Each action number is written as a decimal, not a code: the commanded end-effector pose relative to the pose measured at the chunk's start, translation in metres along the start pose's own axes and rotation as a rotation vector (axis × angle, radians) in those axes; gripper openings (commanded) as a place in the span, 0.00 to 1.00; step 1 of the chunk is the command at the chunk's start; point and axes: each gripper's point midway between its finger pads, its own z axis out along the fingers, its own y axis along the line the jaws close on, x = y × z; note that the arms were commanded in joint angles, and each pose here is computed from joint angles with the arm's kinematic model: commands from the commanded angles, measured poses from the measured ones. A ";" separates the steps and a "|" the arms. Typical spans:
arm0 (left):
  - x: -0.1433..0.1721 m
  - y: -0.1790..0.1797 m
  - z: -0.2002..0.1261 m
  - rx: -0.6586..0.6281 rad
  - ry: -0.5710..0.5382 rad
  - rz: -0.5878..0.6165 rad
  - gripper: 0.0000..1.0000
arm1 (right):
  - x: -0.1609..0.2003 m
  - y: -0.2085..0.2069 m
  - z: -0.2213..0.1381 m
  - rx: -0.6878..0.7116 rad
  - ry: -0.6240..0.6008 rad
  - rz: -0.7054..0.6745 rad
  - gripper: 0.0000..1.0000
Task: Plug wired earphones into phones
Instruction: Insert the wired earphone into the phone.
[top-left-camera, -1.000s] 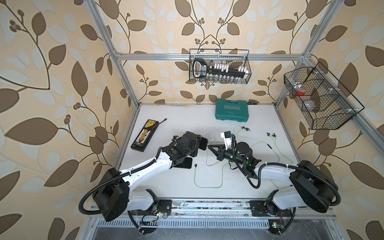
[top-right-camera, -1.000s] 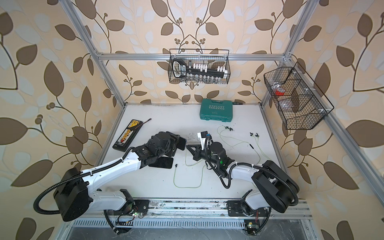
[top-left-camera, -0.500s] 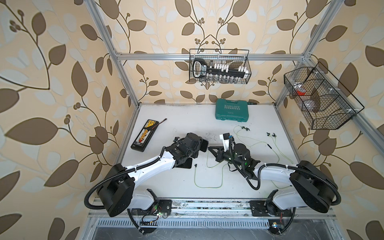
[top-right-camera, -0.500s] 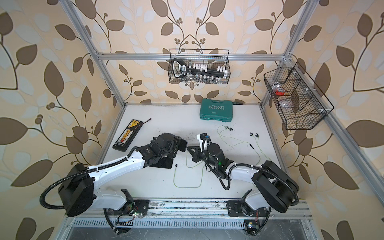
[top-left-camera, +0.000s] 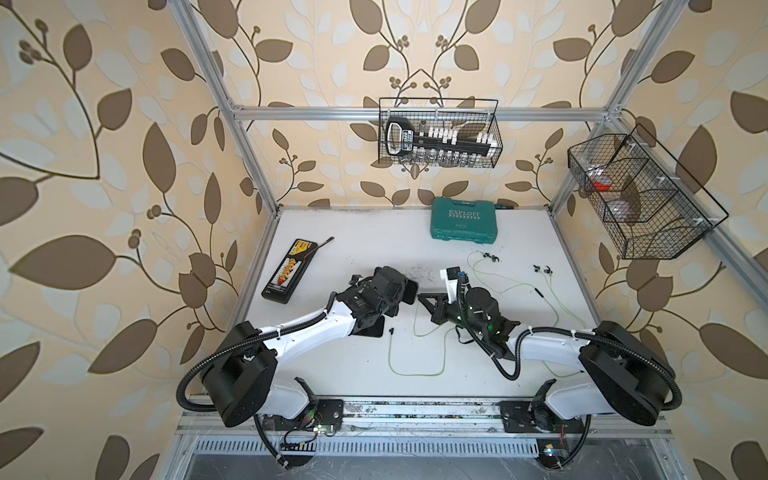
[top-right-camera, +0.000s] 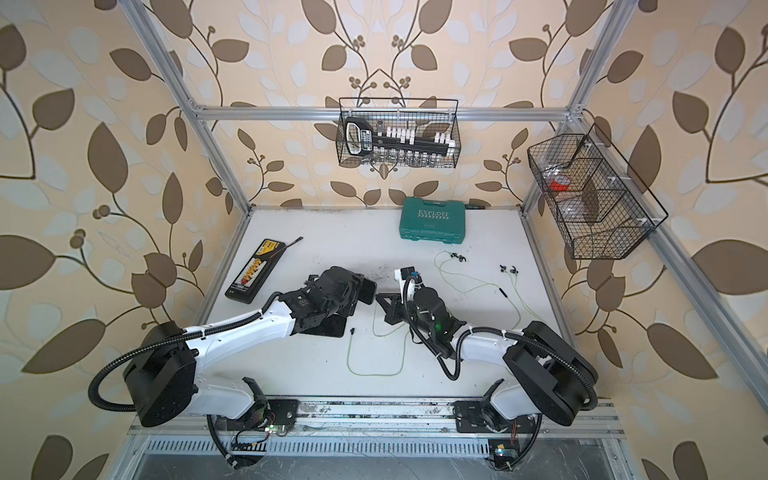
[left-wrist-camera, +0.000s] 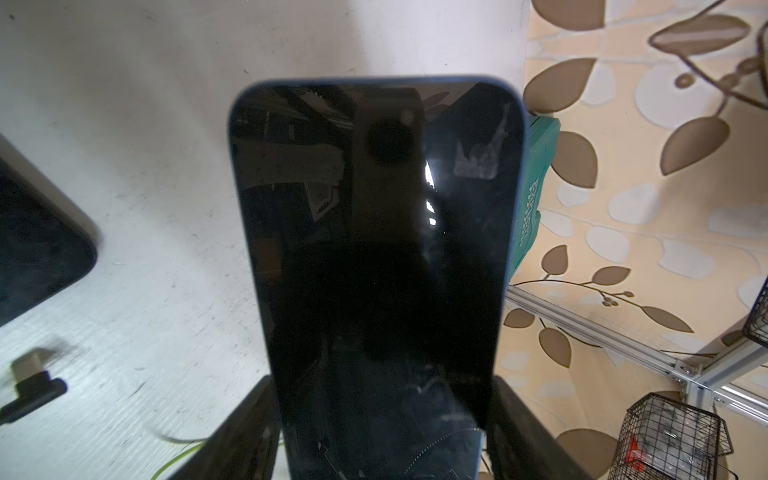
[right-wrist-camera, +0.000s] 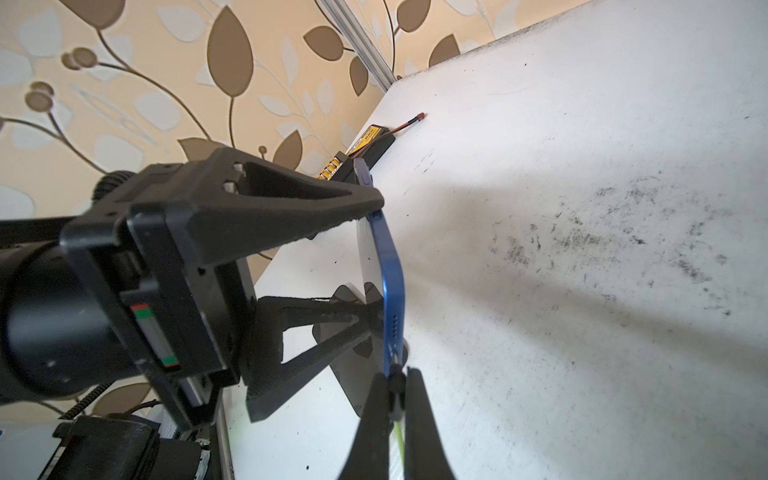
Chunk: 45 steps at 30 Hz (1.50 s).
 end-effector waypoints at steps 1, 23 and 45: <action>0.031 -0.038 -0.014 0.108 0.103 -0.004 0.58 | -0.019 0.026 -0.003 -0.117 -0.063 -0.006 0.00; 0.036 -0.040 -0.021 0.123 0.142 -0.012 0.59 | -0.014 0.007 0.005 -0.046 -0.044 0.015 0.00; 0.033 -0.050 -0.054 0.166 0.113 -0.002 0.58 | -0.030 0.028 -0.024 -0.197 -0.117 -0.066 0.00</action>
